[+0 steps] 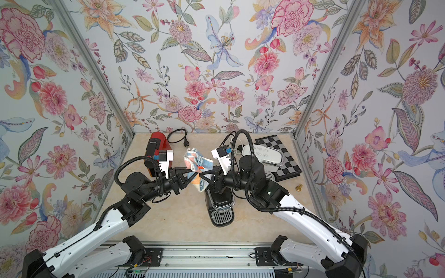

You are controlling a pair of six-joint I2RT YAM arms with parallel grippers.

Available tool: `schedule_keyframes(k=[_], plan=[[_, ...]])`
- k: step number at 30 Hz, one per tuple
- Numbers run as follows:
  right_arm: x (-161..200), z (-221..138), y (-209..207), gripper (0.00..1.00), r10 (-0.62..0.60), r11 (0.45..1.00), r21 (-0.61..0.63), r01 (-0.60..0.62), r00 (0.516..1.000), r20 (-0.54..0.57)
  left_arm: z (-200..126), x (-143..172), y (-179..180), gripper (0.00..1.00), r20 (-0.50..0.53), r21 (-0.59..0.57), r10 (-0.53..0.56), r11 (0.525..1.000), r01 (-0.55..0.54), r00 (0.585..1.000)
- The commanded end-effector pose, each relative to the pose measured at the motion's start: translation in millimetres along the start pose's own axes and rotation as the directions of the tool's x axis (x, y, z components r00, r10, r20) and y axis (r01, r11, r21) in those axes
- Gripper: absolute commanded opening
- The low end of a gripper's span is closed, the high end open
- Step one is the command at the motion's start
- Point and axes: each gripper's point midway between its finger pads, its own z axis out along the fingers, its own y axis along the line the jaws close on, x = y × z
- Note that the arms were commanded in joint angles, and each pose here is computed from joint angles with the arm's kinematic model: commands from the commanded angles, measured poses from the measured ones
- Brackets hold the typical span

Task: Wipe the surface of a coffee machine
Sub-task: Adjust the cleaning item.

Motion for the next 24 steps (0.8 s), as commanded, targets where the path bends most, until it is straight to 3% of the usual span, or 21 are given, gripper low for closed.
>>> schedule_keyframes(k=[1, 4, 5, 8, 9, 15, 21, 24], plan=[[-10, 0, 10, 0.00, -0.024, 0.999, -0.024, 0.025, 0.999, 0.028, -1, 0, -26, 0.00, -0.002, 0.123, -0.007, 0.992, 0.007, 1.000], [-7, -2, 2, 0.00, -0.006, 1.000, 0.008, 0.006, 1.000, 0.010, -2, -1, -30, 0.02, 0.002, 0.145, -0.008, 0.989, 0.008, 1.000], [-6, -2, -1, 0.00, 0.000, 1.000, 0.017, 0.000, 1.000, 0.002, -3, -1, -31, 0.16, 0.005, 0.149, -0.008, 0.989, 0.007, 1.000], [-2, -8, -13, 0.00, 0.023, 0.997, 0.081, -0.021, 0.999, -0.031, -6, -2, -36, 0.86, 0.015, 0.176, -0.009, 0.984, 0.006, 1.000], [-1, -12, -20, 0.00, 0.030, 0.993, 0.116, -0.025, 0.999, -0.043, -8, -3, -37, 0.98, 0.020, 0.177, -0.005, 0.984, 0.001, 1.000], [9, -46, -40, 0.00, 0.088, 0.962, 0.267, -0.055, 0.990, -0.111, -15, -4, -32, 0.99, 0.011, 0.129, 0.044, 0.991, -0.045, 0.999], [27, -76, -33, 0.00, 0.128, 0.929, 0.369, -0.036, 0.965, -0.228, -24, -4, -10, 0.99, 0.008, 0.061, 0.061, 0.996, -0.061, 0.998], [26, -86, -24, 0.00, 0.132, 0.928, 0.370, -0.038, 0.964, -0.231, -25, -1, 0, 0.99, 0.004, 0.049, 0.056, 0.997, -0.057, 0.998]])
